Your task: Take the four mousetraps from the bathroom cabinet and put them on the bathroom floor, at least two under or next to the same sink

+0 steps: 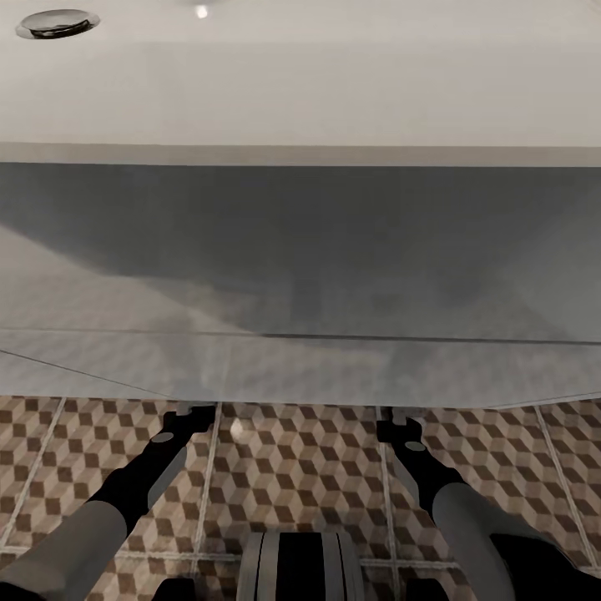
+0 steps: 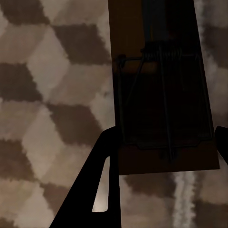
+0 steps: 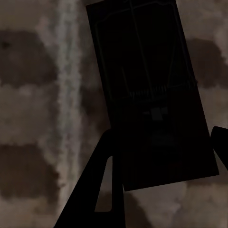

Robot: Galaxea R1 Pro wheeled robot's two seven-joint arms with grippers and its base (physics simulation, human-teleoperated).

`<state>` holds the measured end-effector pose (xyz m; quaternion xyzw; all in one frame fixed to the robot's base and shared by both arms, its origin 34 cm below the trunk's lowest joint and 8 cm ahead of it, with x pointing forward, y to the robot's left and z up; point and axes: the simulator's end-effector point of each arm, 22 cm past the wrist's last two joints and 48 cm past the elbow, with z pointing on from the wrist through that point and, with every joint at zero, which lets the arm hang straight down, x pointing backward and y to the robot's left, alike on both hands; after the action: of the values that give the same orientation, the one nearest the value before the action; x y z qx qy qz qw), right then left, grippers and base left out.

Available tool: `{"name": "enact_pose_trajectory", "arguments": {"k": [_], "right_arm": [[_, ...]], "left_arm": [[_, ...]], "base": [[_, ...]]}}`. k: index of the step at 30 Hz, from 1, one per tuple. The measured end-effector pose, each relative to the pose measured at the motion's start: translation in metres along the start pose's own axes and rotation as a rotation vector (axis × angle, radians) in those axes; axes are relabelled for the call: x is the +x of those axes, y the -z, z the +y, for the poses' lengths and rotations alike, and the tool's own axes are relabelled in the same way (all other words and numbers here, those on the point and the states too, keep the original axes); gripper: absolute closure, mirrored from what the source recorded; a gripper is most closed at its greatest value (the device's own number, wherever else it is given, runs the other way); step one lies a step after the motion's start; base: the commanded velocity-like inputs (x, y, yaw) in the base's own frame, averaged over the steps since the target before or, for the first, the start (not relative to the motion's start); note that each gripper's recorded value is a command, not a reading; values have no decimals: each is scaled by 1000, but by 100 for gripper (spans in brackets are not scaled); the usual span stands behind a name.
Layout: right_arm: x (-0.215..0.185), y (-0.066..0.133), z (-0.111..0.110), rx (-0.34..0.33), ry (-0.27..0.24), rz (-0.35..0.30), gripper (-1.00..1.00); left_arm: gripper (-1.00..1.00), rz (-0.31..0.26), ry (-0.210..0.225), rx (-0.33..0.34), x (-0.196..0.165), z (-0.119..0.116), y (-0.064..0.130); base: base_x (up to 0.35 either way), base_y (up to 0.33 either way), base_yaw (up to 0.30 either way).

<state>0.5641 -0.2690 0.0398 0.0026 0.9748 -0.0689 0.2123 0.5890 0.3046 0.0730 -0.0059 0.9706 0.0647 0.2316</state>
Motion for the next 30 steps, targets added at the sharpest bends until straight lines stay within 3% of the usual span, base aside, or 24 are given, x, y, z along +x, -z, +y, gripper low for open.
{"name": "enact_pose_trajectory", "arguments": {"k": [30], "right_arm": [[12, -8, 1, 0, 9, 16, 100]], "left_arm": [[100, 28, -4, -1, 17, -1, -8]], "base": [[0, 0, 0]]}}
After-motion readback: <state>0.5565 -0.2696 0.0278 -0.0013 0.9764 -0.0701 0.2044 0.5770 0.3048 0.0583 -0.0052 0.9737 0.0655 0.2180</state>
